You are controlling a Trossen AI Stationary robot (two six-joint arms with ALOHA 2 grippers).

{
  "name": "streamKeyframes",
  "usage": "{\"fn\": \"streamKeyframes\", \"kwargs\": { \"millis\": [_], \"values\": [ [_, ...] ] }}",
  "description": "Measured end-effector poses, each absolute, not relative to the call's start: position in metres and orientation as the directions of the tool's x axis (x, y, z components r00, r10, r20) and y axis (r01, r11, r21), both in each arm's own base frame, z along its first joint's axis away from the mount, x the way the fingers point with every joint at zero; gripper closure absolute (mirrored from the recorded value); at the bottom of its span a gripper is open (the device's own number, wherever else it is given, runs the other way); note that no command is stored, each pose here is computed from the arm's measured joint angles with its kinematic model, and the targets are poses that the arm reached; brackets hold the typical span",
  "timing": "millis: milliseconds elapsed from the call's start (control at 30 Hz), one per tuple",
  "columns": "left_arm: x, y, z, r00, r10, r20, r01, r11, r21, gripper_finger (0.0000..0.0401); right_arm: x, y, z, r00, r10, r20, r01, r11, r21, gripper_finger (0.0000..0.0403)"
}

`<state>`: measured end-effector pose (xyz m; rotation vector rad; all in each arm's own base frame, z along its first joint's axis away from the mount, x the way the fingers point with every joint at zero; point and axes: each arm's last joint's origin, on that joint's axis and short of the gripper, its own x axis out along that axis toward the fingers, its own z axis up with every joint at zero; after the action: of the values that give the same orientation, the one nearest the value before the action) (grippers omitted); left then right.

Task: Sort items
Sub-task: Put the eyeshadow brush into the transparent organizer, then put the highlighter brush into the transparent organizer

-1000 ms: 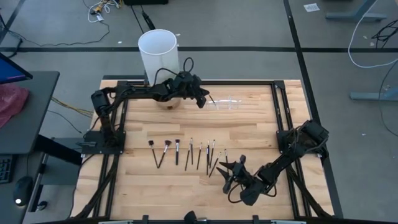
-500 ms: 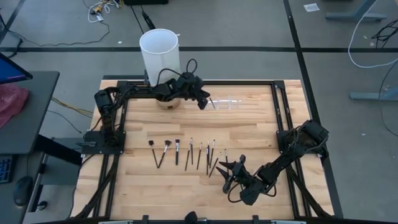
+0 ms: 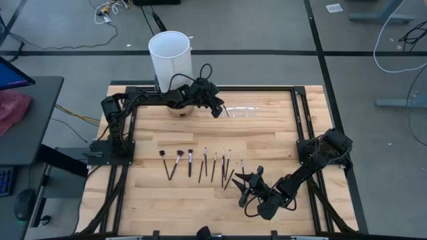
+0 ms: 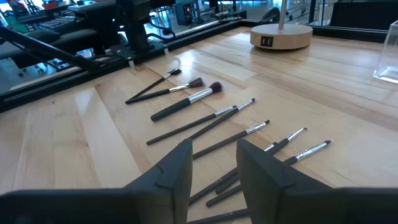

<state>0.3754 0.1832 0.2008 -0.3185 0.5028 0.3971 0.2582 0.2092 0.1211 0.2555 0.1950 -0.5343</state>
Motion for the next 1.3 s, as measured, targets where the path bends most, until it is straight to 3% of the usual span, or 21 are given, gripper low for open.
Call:
{"fn": "streamKeyframes", "kwargs": {
  "millis": [233, 400, 900, 1300],
  "values": [
    [0.374, 0.183, 0.203, 0.804, 0.287, -0.520, -0.440, 0.877, -0.196, 0.0259, 0.258, 0.209, 0.121, 0.844, -0.476, -0.249, 0.524, 0.830, 0.189, 0.0278],
    [0.373, 0.176, 0.218, 0.820, 0.288, -0.494, -0.412, 0.897, -0.161, 0.0225, 0.258, 0.209, 0.121, 0.844, -0.476, -0.248, 0.524, 0.830, 0.191, 0.0278],
    [0.380, 0.122, 0.248, 0.858, 0.236, -0.456, -0.291, 0.955, -0.053, 0.0224, 0.258, 0.209, 0.121, 0.844, -0.475, -0.249, 0.523, 0.833, 0.183, 0.0278],
    [0.368, -0.003, 0.291, 0.886, 0.137, -0.443, -0.067, 0.983, 0.168, 0.0224, 0.259, 0.209, 0.121, 0.843, -0.475, -0.253, 0.525, 0.830, 0.187, 0.0278]
  ]
}}
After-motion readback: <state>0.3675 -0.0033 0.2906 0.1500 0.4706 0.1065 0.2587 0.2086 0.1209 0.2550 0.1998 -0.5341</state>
